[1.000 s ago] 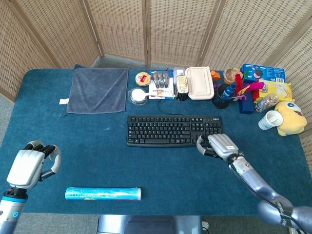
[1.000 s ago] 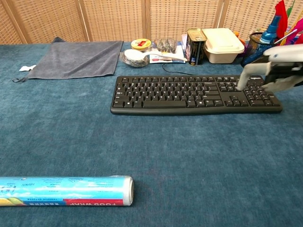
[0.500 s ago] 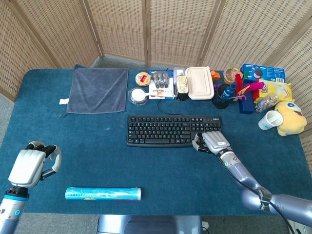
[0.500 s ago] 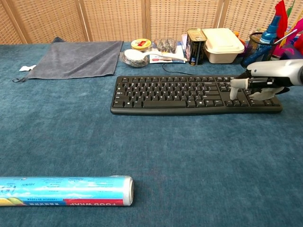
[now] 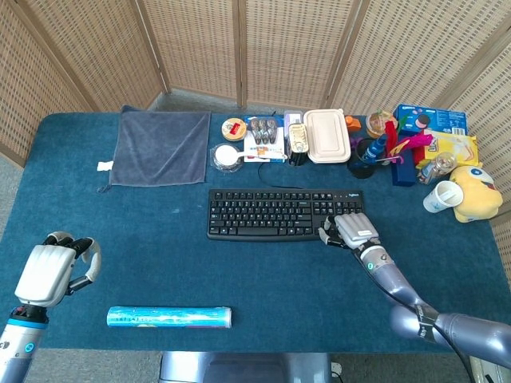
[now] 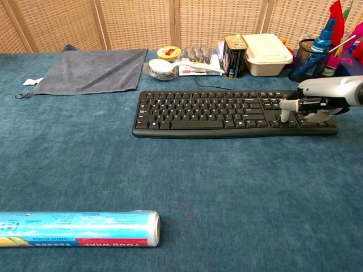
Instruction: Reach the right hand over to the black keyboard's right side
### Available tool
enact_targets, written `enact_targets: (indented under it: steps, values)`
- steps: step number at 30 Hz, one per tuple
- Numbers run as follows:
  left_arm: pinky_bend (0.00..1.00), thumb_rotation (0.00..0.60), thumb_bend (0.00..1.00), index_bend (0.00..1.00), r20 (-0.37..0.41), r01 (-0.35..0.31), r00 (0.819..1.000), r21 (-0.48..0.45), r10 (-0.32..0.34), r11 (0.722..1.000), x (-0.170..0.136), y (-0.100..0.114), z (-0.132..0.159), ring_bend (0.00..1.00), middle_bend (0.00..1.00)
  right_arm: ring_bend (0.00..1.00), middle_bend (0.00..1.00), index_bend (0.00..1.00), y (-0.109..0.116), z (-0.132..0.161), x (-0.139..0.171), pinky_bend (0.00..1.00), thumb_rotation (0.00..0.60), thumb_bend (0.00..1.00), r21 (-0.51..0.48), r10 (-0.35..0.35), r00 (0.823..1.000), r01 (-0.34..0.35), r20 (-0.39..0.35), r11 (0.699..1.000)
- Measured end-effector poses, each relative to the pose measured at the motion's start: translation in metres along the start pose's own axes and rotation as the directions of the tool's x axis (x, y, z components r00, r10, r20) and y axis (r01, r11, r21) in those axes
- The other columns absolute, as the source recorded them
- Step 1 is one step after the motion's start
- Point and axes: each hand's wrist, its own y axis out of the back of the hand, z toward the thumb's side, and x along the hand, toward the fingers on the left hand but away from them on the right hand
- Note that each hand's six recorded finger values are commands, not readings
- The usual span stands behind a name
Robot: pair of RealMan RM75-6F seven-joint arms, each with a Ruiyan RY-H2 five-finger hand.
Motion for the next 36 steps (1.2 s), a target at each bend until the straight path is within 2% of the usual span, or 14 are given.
enact_targets:
  steps: [11, 16, 20, 22, 25, 30, 36]
  values:
    - [0.3, 0.0, 0.46, 0.46, -0.007, -0.002, 1.0, -0.002, 0.001, 1.0, -0.001, -0.001, -0.003, 0.53, 0.58, 1.0, 0.94, 0.31, 0.0, 0.002, 0.0, 0.91, 0.0, 0.54, 0.015, 0.0, 1.0, 0.0, 0.002, 1.0]
    - [0.3, 0.0, 0.46, 0.46, -0.003, -0.006, 1.0, -0.003, 0.006, 1.0, -0.001, 0.0, -0.002, 0.53, 0.58, 1.0, 0.94, 0.31, 0.015, 0.004, 0.011, 0.91, 0.0, 0.54, 0.0, -0.04, 0.999, 0.04, -0.005, 0.999]
    - [0.3, 0.0, 0.46, 0.46, -0.005, -0.004, 1.0, -0.011, 0.004, 1.0, -0.004, -0.002, -0.002, 0.53, 0.58, 1.0, 0.88, 0.3, 0.028, 0.005, 0.025, 0.9, 0.0, 0.54, -0.023, -0.077, 0.997, 0.076, -0.015, 0.997]
    - [0.3, 0.0, 0.46, 0.46, -0.008, -0.002, 1.0, -0.014, 0.002, 1.0, -0.006, -0.003, -0.003, 0.53, 0.58, 0.97, 0.83, 0.3, 0.034, 0.005, 0.036, 0.89, 0.0, 0.53, -0.045, -0.099, 0.995, 0.098, -0.02, 0.994]
    - [0.3, 0.0, 0.46, 0.46, -0.013, 0.001, 1.0, -0.021, -0.001, 1.0, -0.01, -0.005, -0.004, 0.53, 0.58, 0.88, 0.74, 0.3, 0.04, 0.002, 0.051, 0.85, 0.0, 0.53, -0.088, -0.135, 0.991, 0.132, -0.023, 0.987]
    - [0.3, 0.0, 0.46, 0.46, -0.025, 0.005, 1.0, -0.033, -0.005, 0.999, -0.019, -0.008, -0.007, 0.53, 0.58, 0.73, 0.6, 0.3, 0.045, -0.005, 0.074, 0.7, 0.0, 0.53, -0.134, -0.199, 0.98, 0.195, -0.022, 0.972]
    - [0.3, 0.0, 0.46, 0.46, -0.047, 0.013, 0.999, -0.052, -0.015, 0.999, -0.032, -0.013, -0.013, 0.53, 0.58, 0.66, 0.56, 0.32, 0.047, -0.016, 0.104, 0.65, 0.0, 0.52, -0.168, -0.293, 0.956, 0.287, -0.01, 0.943]
